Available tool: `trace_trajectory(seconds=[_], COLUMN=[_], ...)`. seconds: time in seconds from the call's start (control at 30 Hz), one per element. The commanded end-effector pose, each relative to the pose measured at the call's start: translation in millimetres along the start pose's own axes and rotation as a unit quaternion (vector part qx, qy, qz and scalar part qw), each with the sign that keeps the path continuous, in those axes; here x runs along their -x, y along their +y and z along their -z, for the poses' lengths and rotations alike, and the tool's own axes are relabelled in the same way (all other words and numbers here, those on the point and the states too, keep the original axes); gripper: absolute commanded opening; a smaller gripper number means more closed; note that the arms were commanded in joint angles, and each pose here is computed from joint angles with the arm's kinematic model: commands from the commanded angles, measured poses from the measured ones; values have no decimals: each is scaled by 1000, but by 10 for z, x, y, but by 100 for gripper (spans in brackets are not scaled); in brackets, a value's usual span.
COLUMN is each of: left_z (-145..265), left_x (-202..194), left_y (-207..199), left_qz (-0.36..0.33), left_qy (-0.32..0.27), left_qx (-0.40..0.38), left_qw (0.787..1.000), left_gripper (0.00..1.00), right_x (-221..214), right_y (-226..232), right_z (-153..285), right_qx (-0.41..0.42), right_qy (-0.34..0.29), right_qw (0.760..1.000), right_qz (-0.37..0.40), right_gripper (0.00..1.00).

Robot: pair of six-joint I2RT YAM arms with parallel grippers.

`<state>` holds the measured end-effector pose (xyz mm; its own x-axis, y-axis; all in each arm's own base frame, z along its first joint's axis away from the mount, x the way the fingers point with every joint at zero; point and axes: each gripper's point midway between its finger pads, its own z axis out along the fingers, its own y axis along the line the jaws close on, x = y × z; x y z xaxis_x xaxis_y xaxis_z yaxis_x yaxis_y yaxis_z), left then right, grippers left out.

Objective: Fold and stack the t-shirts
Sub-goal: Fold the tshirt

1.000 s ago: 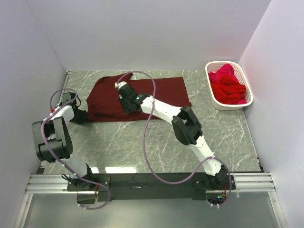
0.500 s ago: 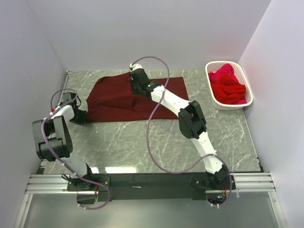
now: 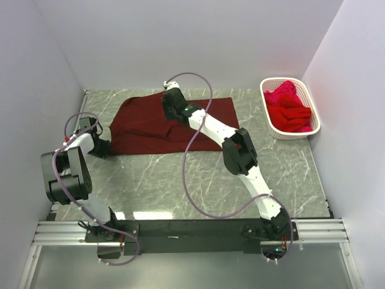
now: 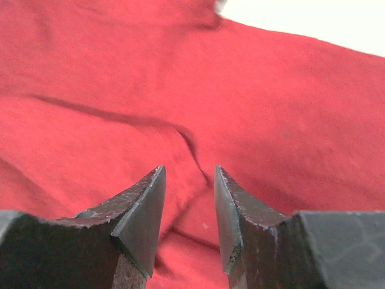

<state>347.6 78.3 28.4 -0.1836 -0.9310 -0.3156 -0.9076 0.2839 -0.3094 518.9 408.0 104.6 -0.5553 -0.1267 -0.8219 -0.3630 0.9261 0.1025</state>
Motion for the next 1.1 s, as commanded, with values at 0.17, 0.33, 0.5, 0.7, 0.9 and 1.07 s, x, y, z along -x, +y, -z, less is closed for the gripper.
trace_trajectory(seconds=[0.17, 0.33, 0.5, 0.7, 0.9, 1.07], left_z=[63, 102, 151, 162, 172, 201], left_x=[138, 144, 181, 169, 172, 172], left_y=[-37, -91, -104, -94, -112, -111], left_qz=[-3, -7, -8, -10, -13, -19], left_qy=[-9, -8, -16, -17, -16, -16], left_qx=[-1, -15, -24, -30, -32, -34], left_qw=[1000, 1000, 1000, 999, 999, 999], left_gripper=[33, 30, 26, 19, 18, 17], right_x=[212, -790, -1390, -1740, -1819, -1761], right_y=[-801, -1526, -2090, -2536, -2621, -2626], right_z=[1026, 1598, 2015, 2055, 1868, 1915], right_qx=[-130, -204, -254, -251, -262, -262], right_qy=[17, 84, 111, 120, 134, 110], right_qw=[985, 956, 925, 902, 897, 895], right_qz=[-110, -192, -259, -329, -328, -343], right_gripper=[45, 47, 48, 47, 45, 45])
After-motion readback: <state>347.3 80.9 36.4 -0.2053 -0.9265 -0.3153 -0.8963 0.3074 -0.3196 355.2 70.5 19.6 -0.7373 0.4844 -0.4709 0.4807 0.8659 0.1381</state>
